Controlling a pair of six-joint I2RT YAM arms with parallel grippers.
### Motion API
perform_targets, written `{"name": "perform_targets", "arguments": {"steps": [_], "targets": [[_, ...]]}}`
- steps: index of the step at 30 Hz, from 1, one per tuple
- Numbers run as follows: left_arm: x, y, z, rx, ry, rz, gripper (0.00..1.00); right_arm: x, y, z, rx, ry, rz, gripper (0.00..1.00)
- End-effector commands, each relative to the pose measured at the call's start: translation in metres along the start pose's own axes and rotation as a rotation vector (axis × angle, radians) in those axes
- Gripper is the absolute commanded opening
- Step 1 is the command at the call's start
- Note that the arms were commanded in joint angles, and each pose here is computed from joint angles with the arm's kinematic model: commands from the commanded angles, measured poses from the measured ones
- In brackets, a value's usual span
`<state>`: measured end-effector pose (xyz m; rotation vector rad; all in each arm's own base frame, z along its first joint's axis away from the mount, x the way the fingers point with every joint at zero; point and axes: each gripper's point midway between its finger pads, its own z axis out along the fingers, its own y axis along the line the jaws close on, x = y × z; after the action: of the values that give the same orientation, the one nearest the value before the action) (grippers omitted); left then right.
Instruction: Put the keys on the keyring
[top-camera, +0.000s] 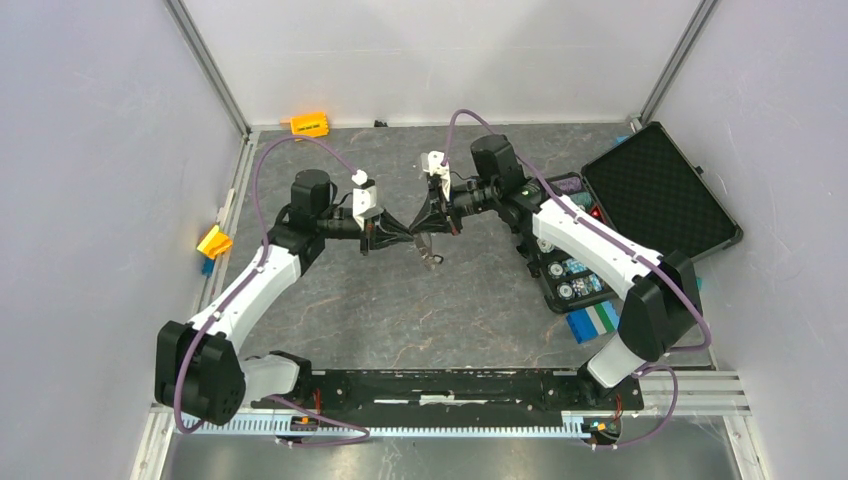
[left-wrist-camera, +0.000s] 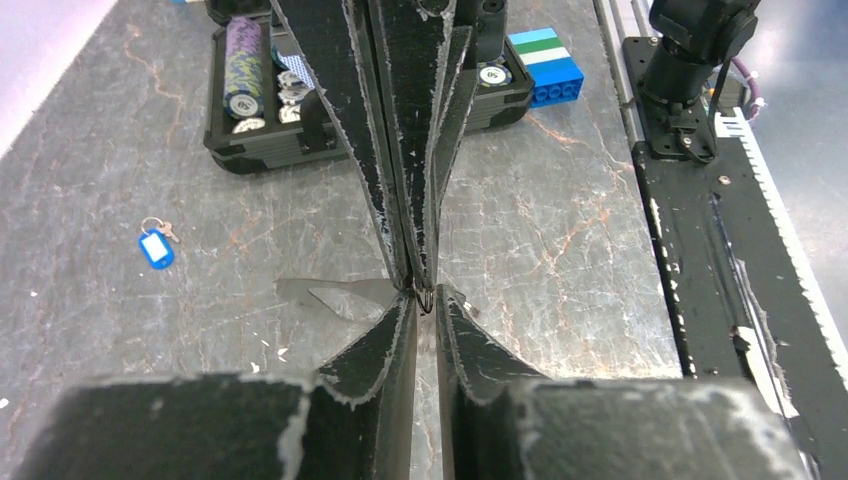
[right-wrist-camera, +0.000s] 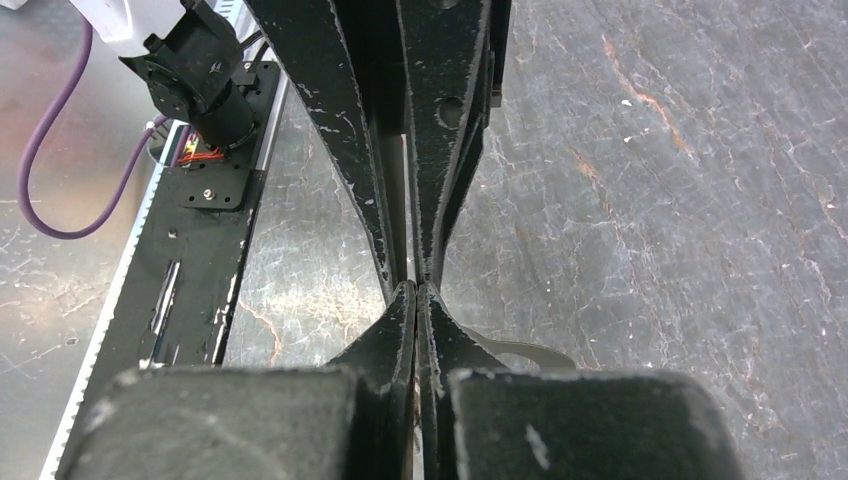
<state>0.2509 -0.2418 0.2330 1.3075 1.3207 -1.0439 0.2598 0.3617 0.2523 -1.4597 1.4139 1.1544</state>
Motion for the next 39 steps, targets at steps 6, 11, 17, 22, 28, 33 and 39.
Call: {"name": "perform_targets", "arguments": {"steps": [6,11,17,22,28,33,39], "targets": [[-0.019,0.003,0.002,-0.020,-0.057,0.086,0.02,-0.025,0.004,-0.008,-0.008,-0.076,-0.045,0.00],[-0.020,0.008,-0.001,-0.066,-0.037,0.039,0.02,-0.020,0.001,-0.010,0.011,-0.066,-0.040,0.00],[-0.013,0.015,-0.014,-0.151,0.147,0.018,0.02,-0.011,-0.005,-0.022,0.087,0.004,-0.104,0.50],[-0.011,0.007,-0.021,-0.184,0.263,0.054,0.02,-0.002,-0.001,-0.030,0.103,0.045,-0.152,0.53],[-0.013,0.000,-0.025,-0.213,0.308,0.081,0.02,0.006,0.006,-0.024,0.064,0.036,-0.143,0.47],[-0.014,-0.008,-0.021,-0.203,0.317,0.085,0.02,0.005,0.012,-0.014,0.016,0.019,-0.133,0.43],[-0.013,-0.018,-0.014,-0.164,0.305,0.094,0.02,0.011,0.022,-0.001,-0.076,-0.021,-0.070,0.37]]}}
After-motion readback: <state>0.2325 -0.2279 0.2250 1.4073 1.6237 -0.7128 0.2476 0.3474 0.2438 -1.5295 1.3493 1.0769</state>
